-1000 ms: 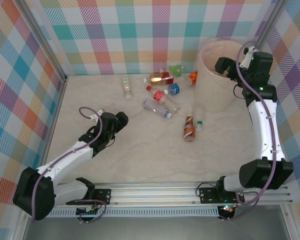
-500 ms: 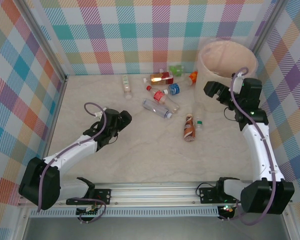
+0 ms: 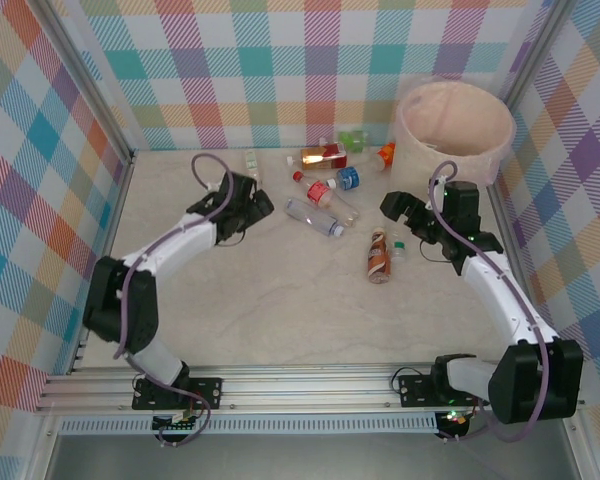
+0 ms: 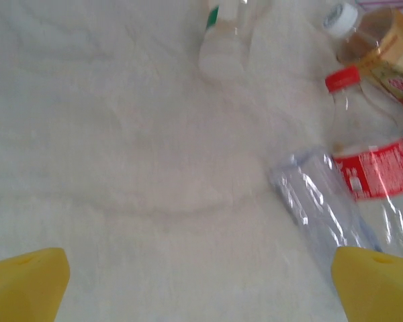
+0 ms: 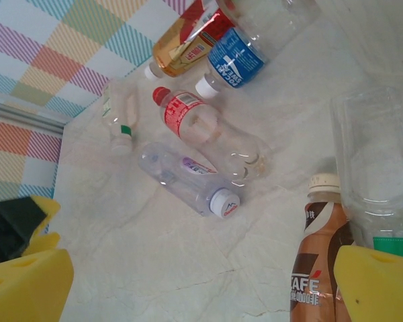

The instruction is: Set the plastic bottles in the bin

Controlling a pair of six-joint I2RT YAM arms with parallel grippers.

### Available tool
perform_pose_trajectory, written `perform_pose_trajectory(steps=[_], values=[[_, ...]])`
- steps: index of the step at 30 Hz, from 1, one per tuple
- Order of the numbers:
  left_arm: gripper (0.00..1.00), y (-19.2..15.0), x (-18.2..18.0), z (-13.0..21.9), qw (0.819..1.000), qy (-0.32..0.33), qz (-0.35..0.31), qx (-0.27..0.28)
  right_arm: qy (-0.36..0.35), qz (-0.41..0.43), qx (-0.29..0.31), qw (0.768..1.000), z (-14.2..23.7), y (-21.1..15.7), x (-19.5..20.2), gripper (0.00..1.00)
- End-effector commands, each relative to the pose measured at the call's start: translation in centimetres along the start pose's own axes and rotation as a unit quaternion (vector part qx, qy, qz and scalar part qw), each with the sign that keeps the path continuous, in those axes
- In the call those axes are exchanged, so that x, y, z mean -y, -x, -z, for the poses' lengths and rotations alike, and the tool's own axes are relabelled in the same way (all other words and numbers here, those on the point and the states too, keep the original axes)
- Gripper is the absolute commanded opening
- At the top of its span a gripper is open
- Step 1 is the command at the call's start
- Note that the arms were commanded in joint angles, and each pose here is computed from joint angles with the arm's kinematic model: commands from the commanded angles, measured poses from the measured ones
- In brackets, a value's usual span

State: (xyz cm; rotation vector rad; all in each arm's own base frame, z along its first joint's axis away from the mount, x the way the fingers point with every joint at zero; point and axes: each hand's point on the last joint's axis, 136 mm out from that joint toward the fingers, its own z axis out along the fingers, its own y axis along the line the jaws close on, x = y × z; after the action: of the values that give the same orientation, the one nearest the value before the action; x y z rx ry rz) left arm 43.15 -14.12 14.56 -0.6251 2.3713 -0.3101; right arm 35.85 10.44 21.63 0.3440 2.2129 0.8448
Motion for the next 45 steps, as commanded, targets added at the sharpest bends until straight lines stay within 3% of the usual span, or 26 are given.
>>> perform_pose_trajectory(steps=[1,13,22,26,35,45], values=[[1.00,1.8,-0.7,-2.1,0.997,0.050,-0.065,-0.011,0.025,0.002,0.033,0.999,-0.1,1.8,-1.7,1.00],[0.92,6.5,1.8,-12.2,0.987,0.096,-0.126,-0.029,-0.016,0.036,0.049,0.998,1.5,1.7,-0.9,1.00],[0.85,5.1,1.4,-16.5,0.986,0.084,-0.132,-0.057,-0.025,0.040,0.053,0.997,1.7,1.7,-0.6,1.00],[0.73,5.0,1.2,-18.0,0.986,0.077,-0.131,-0.065,-0.025,0.038,0.050,0.998,1.6,1.8,-0.6,1.00],[0.45,5.3,2.0,-17.1,0.988,0.051,-0.129,-0.063,-0.022,0.037,0.049,0.998,1.5,1.7,-0.7,1.00],[0.33,5.5,2.9,-12.9,0.991,0.010,-0.123,-0.056,0.016,0.043,0.027,0.999,0.8,1.0,-1.9,1.00]])
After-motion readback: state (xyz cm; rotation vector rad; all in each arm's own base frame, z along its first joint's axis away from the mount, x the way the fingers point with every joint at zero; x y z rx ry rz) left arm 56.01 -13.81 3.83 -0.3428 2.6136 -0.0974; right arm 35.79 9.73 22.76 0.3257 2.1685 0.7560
